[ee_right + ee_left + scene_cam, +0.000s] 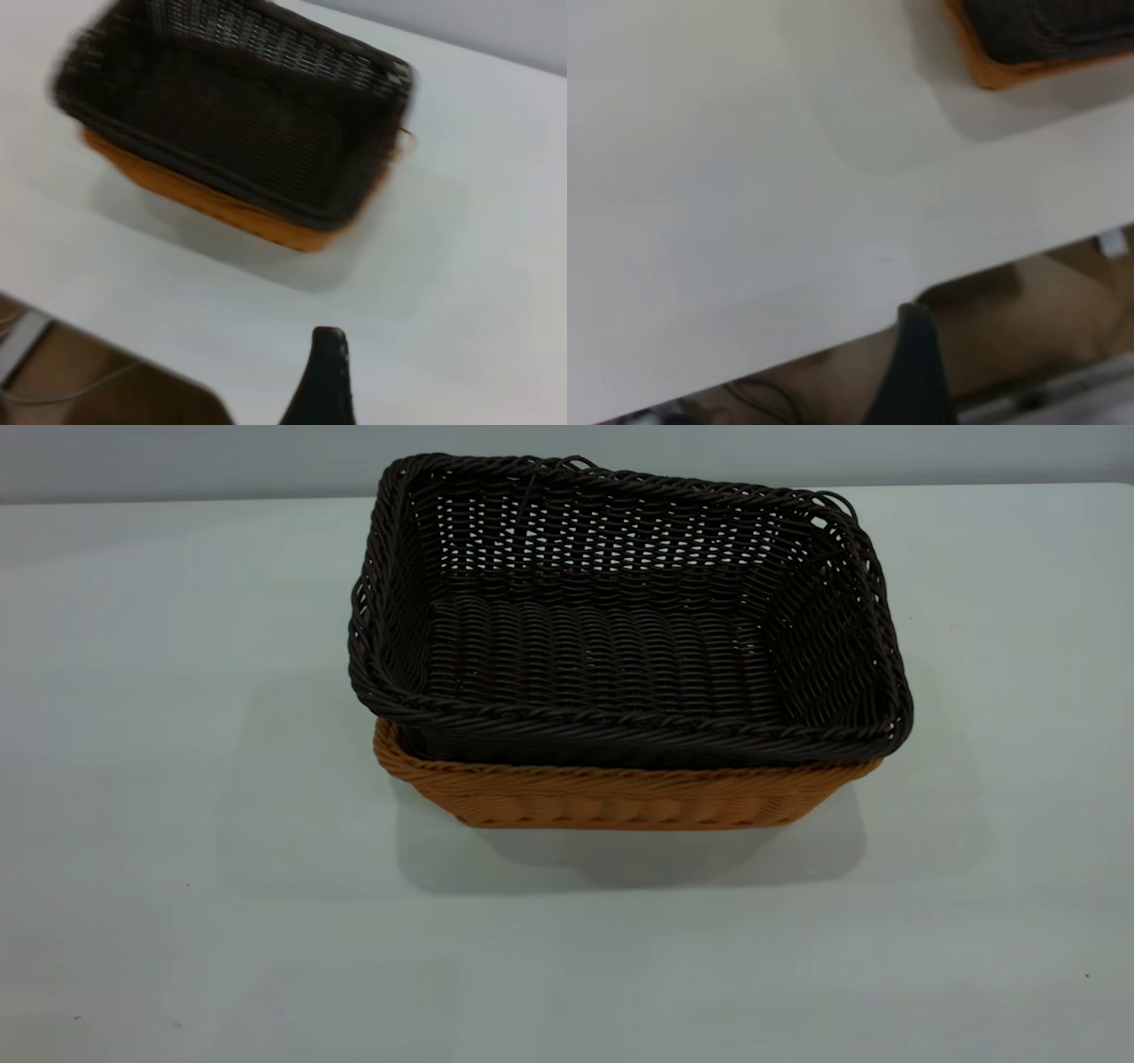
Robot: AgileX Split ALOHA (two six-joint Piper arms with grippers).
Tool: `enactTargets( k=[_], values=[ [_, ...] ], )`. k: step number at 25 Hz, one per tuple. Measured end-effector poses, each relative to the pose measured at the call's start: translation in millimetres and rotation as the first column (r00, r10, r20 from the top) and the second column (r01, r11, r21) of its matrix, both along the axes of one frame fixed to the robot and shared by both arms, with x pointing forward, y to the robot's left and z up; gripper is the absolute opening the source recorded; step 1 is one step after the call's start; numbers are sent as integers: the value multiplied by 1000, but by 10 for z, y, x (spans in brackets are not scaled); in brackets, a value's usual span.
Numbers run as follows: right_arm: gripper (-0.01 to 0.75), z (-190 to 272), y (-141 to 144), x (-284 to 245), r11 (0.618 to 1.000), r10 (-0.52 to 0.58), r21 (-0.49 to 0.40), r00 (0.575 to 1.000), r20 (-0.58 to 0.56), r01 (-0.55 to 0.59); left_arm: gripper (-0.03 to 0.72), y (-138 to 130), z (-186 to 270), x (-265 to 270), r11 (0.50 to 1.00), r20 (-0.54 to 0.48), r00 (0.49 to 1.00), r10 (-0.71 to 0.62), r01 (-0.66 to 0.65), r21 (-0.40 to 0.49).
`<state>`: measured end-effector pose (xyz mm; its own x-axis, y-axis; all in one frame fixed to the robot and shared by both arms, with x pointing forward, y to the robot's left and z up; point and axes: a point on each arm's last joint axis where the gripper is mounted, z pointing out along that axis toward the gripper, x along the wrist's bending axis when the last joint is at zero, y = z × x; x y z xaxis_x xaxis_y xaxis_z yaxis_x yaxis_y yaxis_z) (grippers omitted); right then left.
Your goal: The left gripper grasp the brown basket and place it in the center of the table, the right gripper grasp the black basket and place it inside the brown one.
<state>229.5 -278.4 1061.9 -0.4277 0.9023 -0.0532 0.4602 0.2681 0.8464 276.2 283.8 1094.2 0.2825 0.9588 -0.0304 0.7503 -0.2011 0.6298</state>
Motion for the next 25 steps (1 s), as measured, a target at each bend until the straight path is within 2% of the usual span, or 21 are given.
enactTargets(
  k=[5,14,25],
  values=[
    [594,-181,-44,15,998,-63,-1,998,-14,63,549,71,-95,-268,998,108,992,62,-65,27],
    [594,-196,-51,-23,998,-68,11,997,23,68,549,100,-436,-456,995,193,978,84,-91,28],
    [594,-192,-46,-22,998,-68,21,997,24,67,549,98,-588,-427,986,159,973,166,-160,-49]
  ],
)
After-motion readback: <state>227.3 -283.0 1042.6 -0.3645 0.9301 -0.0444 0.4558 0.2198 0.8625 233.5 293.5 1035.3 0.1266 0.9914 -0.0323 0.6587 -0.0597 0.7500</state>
